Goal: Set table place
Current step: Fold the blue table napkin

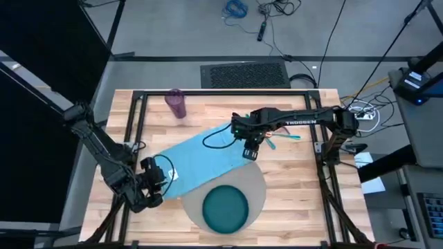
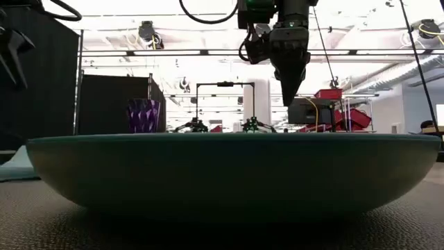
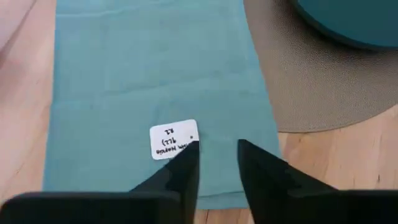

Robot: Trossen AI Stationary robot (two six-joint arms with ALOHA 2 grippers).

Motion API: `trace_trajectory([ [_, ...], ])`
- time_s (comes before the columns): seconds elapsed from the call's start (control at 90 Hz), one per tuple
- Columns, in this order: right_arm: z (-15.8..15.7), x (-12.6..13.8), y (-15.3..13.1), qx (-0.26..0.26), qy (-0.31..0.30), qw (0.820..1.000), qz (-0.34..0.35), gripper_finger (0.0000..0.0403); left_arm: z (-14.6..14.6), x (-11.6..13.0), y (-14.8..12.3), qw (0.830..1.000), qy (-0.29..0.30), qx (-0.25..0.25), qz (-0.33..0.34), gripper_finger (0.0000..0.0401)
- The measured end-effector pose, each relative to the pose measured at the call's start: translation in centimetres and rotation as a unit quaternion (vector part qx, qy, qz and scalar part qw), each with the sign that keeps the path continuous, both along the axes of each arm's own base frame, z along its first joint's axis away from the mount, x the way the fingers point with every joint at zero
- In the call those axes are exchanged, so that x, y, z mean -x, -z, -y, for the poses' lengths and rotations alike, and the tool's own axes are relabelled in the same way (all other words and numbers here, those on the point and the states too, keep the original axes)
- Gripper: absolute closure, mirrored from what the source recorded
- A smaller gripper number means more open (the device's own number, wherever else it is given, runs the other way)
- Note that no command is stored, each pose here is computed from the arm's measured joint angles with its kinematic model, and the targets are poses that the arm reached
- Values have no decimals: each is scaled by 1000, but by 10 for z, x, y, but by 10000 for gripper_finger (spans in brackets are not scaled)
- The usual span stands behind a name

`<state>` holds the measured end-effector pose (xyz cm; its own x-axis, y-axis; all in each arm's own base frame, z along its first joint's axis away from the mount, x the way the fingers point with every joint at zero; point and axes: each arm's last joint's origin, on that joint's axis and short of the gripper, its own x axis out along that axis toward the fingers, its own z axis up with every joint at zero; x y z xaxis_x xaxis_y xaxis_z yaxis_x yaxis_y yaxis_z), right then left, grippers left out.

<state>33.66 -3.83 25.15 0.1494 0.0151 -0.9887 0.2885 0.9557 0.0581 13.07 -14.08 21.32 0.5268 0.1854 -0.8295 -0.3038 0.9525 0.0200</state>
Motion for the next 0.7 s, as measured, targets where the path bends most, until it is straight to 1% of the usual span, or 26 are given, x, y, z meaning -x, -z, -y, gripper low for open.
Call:
trace_trajectory([
  [0.133, 0, 4, 0, 2, -12, 1000, -20, 255, -2, -1, 0, 1000, -5, -12, 10, 268],
  [0.344, 0, 4, 0, 4, -27, 999, -22, 250, -11, -9, -2, 997, -43, -43, 39, 267],
  [0.467, 0, 6, -1, 4, -32, 999, -22, 250, -18, -16, -3, 994, -57, -72, 61, 267],
  [0.589, 0, 11, -9, 22, -41, 999, -13, 250, -23, -27, -5, 992, -60, -79, 77, 267],
  [0.7, 2, 26, -17, 41, -33, 998, 18, 250, -28, -44, -9, 989, -60, -78, 113, 267],
])
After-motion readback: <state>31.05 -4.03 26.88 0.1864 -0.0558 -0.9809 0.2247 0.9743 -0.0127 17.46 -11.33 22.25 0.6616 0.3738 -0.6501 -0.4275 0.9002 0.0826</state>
